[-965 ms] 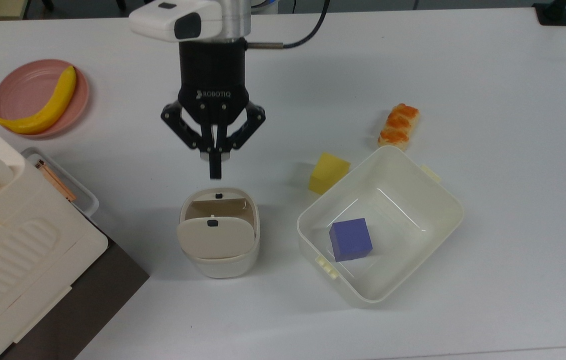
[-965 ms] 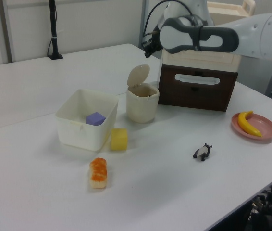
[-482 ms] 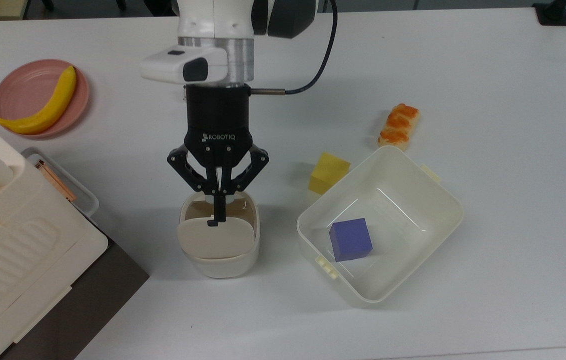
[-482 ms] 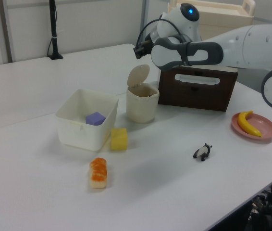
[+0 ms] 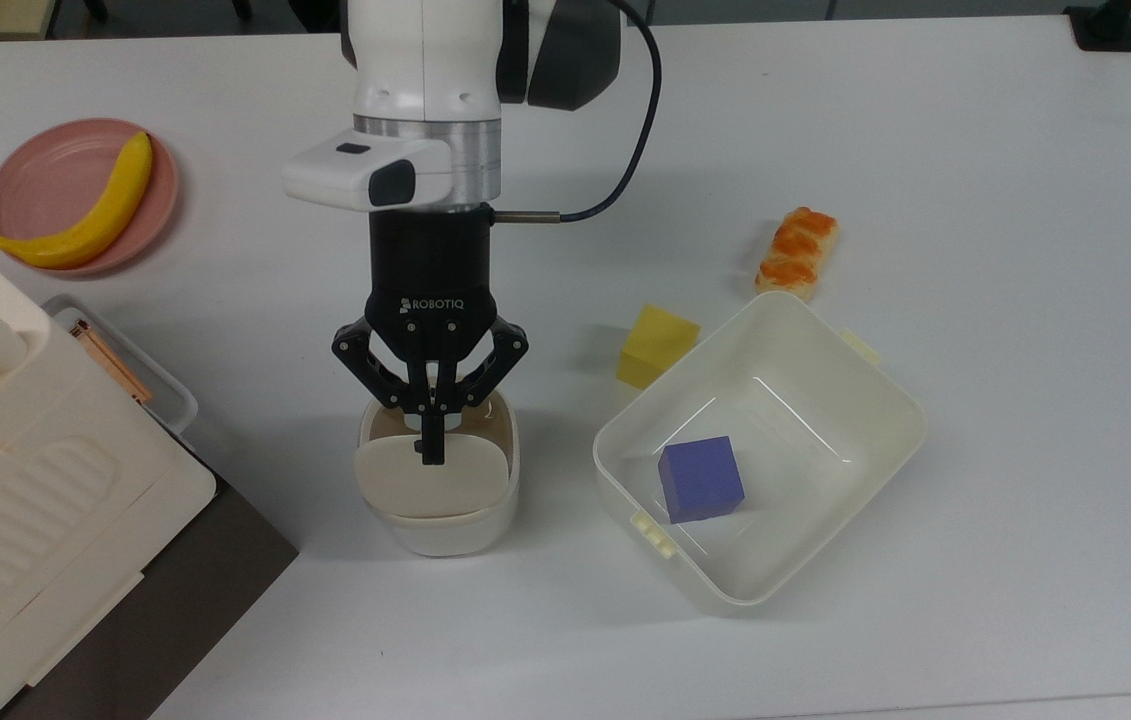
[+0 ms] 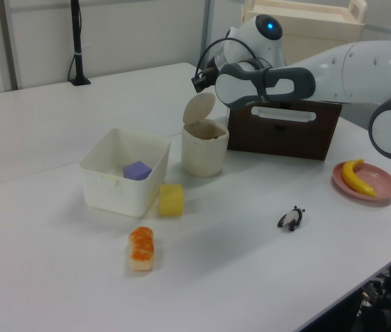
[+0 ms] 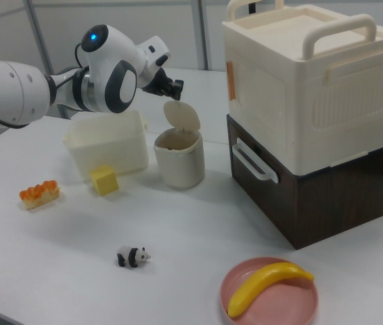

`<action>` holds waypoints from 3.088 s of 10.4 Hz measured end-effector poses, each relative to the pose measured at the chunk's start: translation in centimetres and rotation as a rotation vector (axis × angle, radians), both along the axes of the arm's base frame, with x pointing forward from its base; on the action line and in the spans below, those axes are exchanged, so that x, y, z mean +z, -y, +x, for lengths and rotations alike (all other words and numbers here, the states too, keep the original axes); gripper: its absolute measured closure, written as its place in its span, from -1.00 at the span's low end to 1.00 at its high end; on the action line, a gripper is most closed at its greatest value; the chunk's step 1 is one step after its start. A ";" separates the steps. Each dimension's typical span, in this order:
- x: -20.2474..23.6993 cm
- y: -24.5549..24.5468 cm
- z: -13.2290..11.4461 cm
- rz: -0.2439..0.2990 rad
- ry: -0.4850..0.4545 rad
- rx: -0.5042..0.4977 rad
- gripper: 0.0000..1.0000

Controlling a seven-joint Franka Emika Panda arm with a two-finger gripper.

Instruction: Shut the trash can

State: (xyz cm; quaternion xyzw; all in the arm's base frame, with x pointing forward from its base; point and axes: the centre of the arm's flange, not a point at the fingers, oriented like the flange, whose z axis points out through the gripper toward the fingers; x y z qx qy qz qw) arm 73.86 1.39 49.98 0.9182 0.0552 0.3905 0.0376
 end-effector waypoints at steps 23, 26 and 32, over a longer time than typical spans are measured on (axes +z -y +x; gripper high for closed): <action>0.9 1.4 -6.4 -0.062 -0.616 0.004 0.98; 5.4 0.5 -10.4 -0.025 -0.722 -0.073 0.93; 8.9 0.1 -16.1 -0.019 -0.788 -0.100 -0.15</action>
